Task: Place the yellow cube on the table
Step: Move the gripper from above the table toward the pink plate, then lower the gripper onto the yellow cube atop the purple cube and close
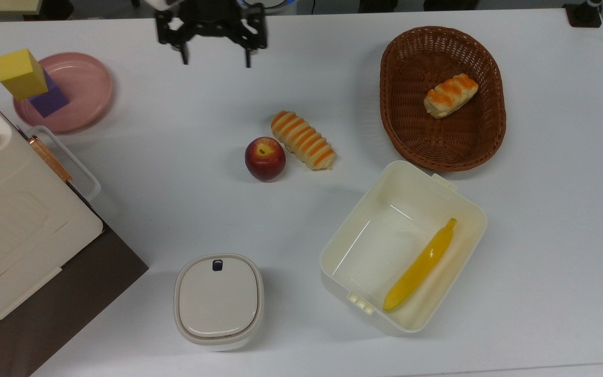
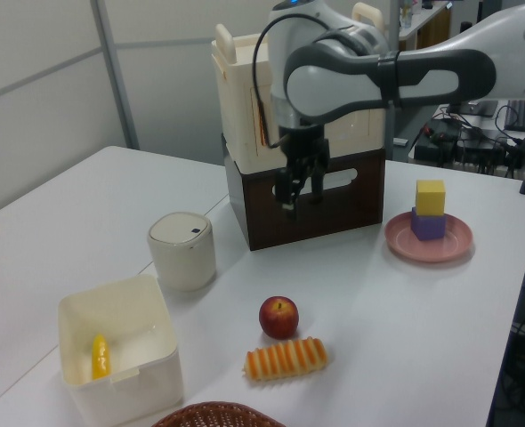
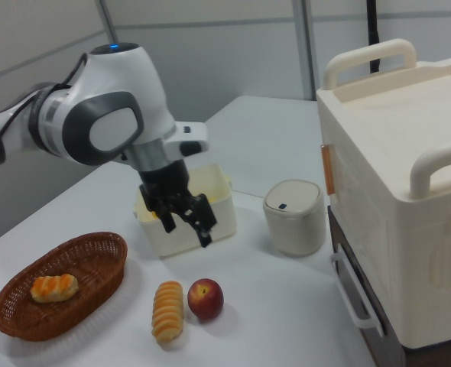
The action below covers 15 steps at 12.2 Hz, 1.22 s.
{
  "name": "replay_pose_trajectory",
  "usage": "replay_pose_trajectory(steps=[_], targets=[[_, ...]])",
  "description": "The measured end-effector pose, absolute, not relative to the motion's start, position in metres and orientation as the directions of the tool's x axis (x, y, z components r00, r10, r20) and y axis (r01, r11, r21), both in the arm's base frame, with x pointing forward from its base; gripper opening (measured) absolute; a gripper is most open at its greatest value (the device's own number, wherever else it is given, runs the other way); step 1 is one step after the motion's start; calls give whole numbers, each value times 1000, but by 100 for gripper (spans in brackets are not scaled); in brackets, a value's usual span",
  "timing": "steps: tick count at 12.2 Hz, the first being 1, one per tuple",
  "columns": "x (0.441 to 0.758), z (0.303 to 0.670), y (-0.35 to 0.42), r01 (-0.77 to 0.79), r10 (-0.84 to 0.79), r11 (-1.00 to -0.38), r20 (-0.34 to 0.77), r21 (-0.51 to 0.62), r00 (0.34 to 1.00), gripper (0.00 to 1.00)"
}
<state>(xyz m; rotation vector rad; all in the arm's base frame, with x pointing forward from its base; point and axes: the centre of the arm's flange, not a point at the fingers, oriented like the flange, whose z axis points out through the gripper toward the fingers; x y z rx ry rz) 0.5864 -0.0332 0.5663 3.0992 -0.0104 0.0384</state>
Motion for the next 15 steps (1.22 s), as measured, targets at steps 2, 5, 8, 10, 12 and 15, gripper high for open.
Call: replay_pose_trajectory(steps=[2, 5, 8, 10, 12, 15], targets=[[579, 572, -87, -12, -11, -999, 31, 47, 999, 100], [547, 583, -196, 9, 11, -998, 36, 63, 999, 100], [506, 583, -286, 60, 62, -995, 18, 74, 998, 100], [481, 574, -329, 106, 106, -992, -7, 69, 994, 100], [474, 557, -360, 139, 139, -987, -8, 83, 990, 100], [478, 511, -403, 124, 125, -985, 2, 123, 992, 100]])
